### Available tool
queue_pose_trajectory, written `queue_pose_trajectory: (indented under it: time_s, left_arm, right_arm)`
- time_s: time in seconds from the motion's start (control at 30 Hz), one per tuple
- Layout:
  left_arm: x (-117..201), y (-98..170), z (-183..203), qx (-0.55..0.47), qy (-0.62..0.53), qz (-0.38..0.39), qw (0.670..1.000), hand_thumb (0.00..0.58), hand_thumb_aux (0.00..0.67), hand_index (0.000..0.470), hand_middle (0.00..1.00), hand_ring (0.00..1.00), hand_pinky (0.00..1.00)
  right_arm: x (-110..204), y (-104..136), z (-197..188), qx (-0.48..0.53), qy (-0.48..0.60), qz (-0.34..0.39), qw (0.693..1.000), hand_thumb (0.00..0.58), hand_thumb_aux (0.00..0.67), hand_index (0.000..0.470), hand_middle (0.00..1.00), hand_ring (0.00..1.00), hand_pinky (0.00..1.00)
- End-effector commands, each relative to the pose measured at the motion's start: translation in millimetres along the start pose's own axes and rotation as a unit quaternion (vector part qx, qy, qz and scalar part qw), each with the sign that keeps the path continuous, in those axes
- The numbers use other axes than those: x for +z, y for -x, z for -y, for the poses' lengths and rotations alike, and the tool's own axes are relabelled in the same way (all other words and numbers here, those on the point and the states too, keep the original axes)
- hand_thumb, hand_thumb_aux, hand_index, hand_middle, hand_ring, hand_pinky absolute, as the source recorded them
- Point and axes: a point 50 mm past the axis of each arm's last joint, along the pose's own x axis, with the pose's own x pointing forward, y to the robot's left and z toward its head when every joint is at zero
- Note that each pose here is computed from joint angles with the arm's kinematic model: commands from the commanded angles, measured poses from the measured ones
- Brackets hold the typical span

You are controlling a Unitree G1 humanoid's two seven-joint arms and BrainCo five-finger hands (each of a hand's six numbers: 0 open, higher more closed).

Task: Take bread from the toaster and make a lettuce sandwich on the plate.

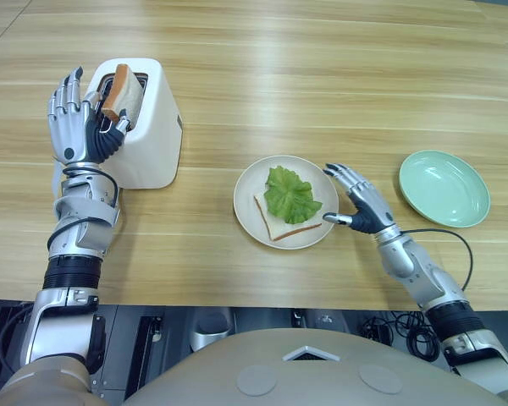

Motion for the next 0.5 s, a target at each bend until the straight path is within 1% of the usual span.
queue_pose_trajectory:
  time_s: [0.03,0.07,0.1,0.13,0.17,0.33,0.5]
  left_arm:
    - [-8,1,7,-0.035,0.0,-0.014,0.999,0.58,0.67,0.46,0.11,0.11,0.11]
    - [-7,1,7,-0.037,0.004,-0.013,0.999,0.58,0.67,0.46,0.29,0.29,0.29]
    - [-8,1,7,-0.036,0.008,-0.013,0.999,0.58,0.67,0.46,0.66,0.66,0.66]
    - [-8,1,7,-0.036,0.012,-0.012,0.999,0.58,0.67,0.46,0.75,0.75,0.75]
    - [-7,1,6,-0.032,0.018,-0.011,0.999,0.58,0.67,0.46,1.0,1.0,1.0]
    - [6,-3,-11,0.036,0.062,0.012,0.997,0.58,0.67,0.46,1.0,1.0,1.0]
    - [22,-10,-23,0.103,0.131,0.03,0.986,0.58,0.67,0.46,1.0,1.0,1.0]
  right_arm:
    - [5,0,12,-0.03,-0.001,0.01,1.0,0.0,0.0,0.0,0.0,0.0,0.0]
    - [7,-1,12,-0.034,-0.005,0.015,0.999,0.0,0.0,0.0,0.0,0.0,0.0]
    - [9,-2,12,-0.038,-0.01,0.02,0.999,0.0,0.0,0.0,0.0,0.0,0.0]
    - [11,-2,12,-0.043,-0.014,0.024,0.999,0.0,0.0,0.0,0.0,0.0,0.0]
    - [12,-3,13,-0.048,-0.016,0.027,0.998,0.0,0.0,0.0,0.0,0.0,0.0]
    - [16,-7,14,-0.074,-0.03,0.034,0.996,0.0,0.0,0.0,0.0,0.0,0.0]
    - [20,-11,13,-0.096,-0.041,0.037,0.994,0.0,0.0,0.0,0.0,0.0,0.0]
